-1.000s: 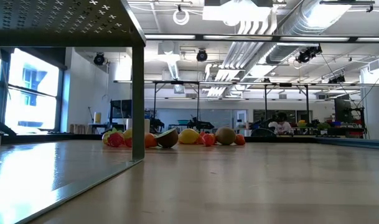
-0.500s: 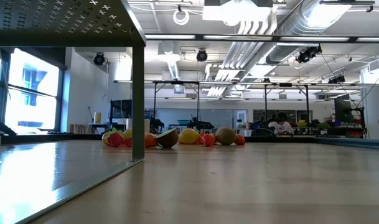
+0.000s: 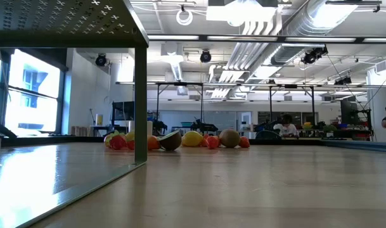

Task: Pick & Place Fruit
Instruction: Put the pear into the red strainer bowl on the shelf

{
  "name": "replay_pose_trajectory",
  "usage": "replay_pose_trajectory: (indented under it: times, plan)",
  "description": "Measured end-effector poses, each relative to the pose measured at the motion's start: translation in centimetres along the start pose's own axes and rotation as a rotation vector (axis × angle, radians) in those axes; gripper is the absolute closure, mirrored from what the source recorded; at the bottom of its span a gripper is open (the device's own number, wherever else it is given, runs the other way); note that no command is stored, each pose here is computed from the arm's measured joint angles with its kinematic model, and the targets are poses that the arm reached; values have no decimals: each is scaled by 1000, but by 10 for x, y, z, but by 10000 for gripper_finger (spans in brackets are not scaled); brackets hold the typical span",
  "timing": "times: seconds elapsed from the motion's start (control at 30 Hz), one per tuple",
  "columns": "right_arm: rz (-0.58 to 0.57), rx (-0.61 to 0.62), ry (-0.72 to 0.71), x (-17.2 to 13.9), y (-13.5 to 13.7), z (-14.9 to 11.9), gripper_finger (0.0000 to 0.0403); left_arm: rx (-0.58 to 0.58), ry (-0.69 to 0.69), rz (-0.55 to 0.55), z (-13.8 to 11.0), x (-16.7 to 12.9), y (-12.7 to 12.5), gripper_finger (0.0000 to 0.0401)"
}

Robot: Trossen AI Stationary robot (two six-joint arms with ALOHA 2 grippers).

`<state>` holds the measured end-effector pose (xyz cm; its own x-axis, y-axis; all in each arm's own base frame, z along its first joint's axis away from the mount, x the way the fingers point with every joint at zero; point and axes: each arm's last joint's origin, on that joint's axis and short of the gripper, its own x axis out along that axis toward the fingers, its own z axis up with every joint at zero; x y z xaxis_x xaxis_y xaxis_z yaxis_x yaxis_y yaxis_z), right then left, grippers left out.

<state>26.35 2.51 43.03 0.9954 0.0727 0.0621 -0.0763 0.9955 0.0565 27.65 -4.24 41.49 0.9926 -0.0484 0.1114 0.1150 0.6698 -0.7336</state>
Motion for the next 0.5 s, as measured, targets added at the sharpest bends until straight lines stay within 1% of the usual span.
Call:
replay_pose_trajectory:
  times: [0.13, 0.2, 0.27, 0.33, 0.5]
  plan:
    - [1, 28, 6, -12, 0, 6, 118, 9, 37, -47, 5, -11, -6, 245]
    - [2, 47, 13, -13, 0, 6, 121, 14, 65, -96, 8, -15, -10, 244]
    - [1, 52, 27, -12, 0, 4, 124, 37, 127, -139, 9, -24, -14, 244]
    - [0, 52, 29, -12, 0, 4, 127, 43, 181, -211, 11, -29, -18, 244]
    - [-4, 57, 35, -8, 0, 1, 132, 58, 273, -293, 12, -40, -23, 244]
